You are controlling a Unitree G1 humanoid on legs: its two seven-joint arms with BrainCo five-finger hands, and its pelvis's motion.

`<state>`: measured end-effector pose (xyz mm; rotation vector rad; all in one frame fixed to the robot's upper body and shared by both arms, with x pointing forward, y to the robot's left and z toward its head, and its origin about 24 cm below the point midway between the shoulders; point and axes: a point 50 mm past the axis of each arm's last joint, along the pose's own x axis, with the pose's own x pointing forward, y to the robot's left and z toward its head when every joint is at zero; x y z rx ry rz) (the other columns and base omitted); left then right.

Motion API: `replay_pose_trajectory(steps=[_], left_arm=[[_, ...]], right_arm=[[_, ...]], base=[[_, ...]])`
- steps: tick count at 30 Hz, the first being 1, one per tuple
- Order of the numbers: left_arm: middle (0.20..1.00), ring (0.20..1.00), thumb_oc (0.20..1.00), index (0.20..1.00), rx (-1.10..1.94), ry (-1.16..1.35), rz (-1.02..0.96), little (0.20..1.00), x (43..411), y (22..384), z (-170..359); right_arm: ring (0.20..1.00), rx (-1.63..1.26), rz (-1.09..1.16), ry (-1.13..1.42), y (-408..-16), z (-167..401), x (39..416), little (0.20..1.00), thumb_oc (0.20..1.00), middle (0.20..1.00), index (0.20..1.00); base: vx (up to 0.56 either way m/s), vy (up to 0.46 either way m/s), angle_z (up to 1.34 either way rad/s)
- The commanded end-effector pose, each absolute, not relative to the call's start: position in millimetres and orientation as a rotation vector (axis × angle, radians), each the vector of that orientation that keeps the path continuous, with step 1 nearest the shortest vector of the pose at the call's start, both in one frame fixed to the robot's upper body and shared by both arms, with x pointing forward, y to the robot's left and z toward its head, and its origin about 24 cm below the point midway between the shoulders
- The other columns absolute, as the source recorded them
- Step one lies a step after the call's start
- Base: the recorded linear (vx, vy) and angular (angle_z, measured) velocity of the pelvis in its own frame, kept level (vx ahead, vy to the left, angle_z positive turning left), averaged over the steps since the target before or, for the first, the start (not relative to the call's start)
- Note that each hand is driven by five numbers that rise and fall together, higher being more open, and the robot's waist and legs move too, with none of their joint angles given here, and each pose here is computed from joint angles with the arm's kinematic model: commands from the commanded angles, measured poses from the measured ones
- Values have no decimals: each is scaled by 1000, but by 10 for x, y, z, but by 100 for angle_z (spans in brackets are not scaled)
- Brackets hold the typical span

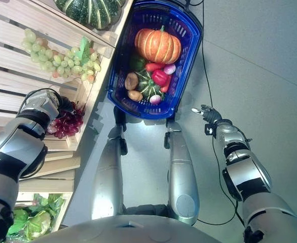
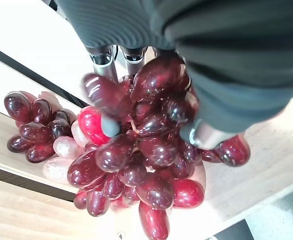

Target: Pick up fruits and vegetables into the basket

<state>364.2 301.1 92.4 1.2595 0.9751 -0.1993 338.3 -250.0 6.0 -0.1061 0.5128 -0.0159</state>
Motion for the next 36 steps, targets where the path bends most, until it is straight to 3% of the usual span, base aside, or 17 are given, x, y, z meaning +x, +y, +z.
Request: replay_pose_trajectory(steps=[1, 9, 17, 25, 36], left_arm=[[200, 200, 200, 200, 1071, 1306, -386, 200, 3053, 3046, 39], [200, 200, 200, 200, 802, 1006, -198, 200, 3210, 2991, 117], [200, 200, 200, 200, -12, 411, -33, 200, 3368, 3030, 451], [200, 200, 200, 200, -533, -137, -126, 200, 3420, 2917, 877], [200, 200, 200, 200, -706, -482, -280, 200, 3469, 2797, 1308]], right_arm=[[1000, -114, -55, 536, -2628, 18, 3309, 1000, 1000, 1000, 1000], [1000, -109, -68, 530, -2646, 10, 3293, 1000, 1000, 1000, 1000], [1000, -106, -98, 534, -2749, -98, 3148, 1000, 1000, 1000, 1000], [1000, -76, -112, 511, -2722, -206, 3041, 1000, 1000, 1000, 1000], [1000, -56, -38, 381, -2481, -14, 3218, 1000, 1000, 1000, 1000]], base=[[0, 0, 0], [0, 0, 0], [2, 1, 1], [16, -21, 8], [4, -6, 3]])
